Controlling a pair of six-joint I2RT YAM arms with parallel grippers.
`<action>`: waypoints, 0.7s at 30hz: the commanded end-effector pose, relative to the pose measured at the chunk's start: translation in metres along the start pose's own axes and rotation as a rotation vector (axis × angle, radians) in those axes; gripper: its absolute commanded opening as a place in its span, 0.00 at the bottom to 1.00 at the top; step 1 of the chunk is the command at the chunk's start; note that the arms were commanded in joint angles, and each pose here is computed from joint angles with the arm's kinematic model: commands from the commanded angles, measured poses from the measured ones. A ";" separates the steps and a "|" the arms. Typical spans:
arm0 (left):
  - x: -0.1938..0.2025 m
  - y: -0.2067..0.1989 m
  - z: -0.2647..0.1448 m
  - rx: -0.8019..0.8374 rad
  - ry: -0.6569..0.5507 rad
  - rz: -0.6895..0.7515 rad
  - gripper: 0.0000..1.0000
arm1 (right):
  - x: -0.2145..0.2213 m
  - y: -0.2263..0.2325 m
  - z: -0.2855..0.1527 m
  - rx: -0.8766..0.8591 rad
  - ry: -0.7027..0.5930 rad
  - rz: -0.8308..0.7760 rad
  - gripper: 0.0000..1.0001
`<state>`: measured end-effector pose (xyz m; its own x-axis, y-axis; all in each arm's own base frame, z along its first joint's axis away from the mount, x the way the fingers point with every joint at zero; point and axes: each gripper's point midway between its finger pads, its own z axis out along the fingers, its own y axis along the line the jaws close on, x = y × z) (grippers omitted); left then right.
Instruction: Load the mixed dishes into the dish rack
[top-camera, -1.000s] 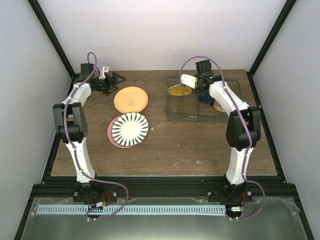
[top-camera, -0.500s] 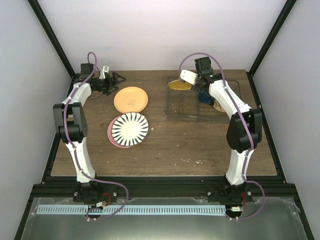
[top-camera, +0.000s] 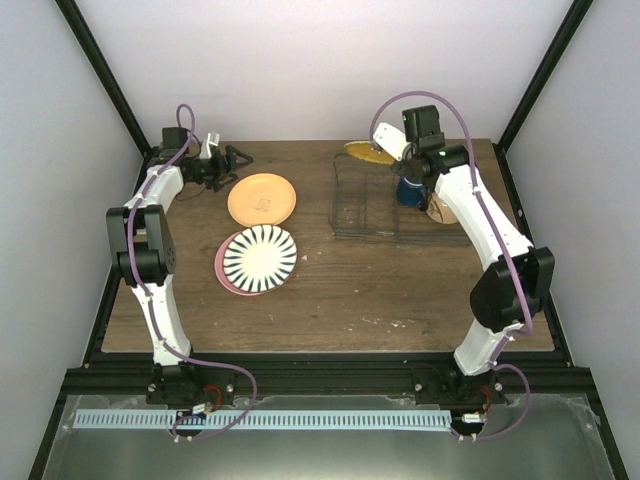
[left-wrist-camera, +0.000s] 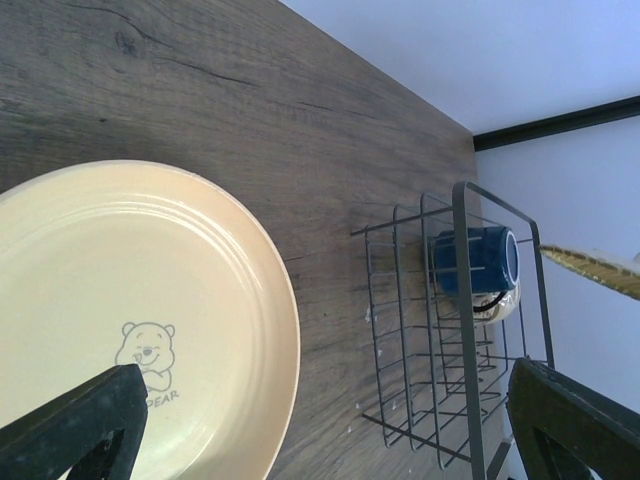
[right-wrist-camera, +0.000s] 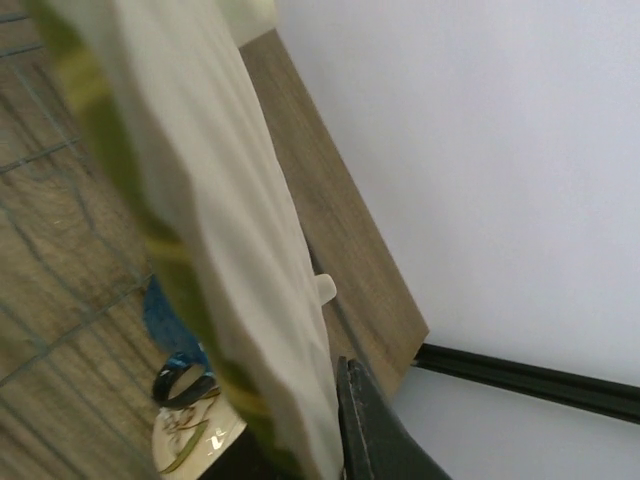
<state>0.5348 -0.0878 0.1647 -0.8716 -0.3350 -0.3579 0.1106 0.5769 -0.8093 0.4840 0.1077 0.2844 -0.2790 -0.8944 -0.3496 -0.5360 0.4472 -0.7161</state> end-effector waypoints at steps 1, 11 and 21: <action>0.005 -0.008 -0.004 0.008 0.009 0.029 1.00 | -0.002 0.012 -0.026 -0.036 -0.009 0.067 0.01; 0.009 -0.006 -0.004 0.003 0.019 0.031 1.00 | 0.021 0.053 -0.025 -0.132 0.053 0.103 0.01; 0.009 -0.007 -0.004 0.005 0.023 0.030 1.00 | 0.035 0.078 -0.006 -0.162 0.078 0.080 0.01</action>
<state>0.5274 -0.0881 0.1544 -0.8847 -0.3175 -0.3412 0.1000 0.5856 -0.8044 0.4281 0.1070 0.2112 -0.4075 -0.8591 -0.3096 -0.6465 0.5108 -0.5667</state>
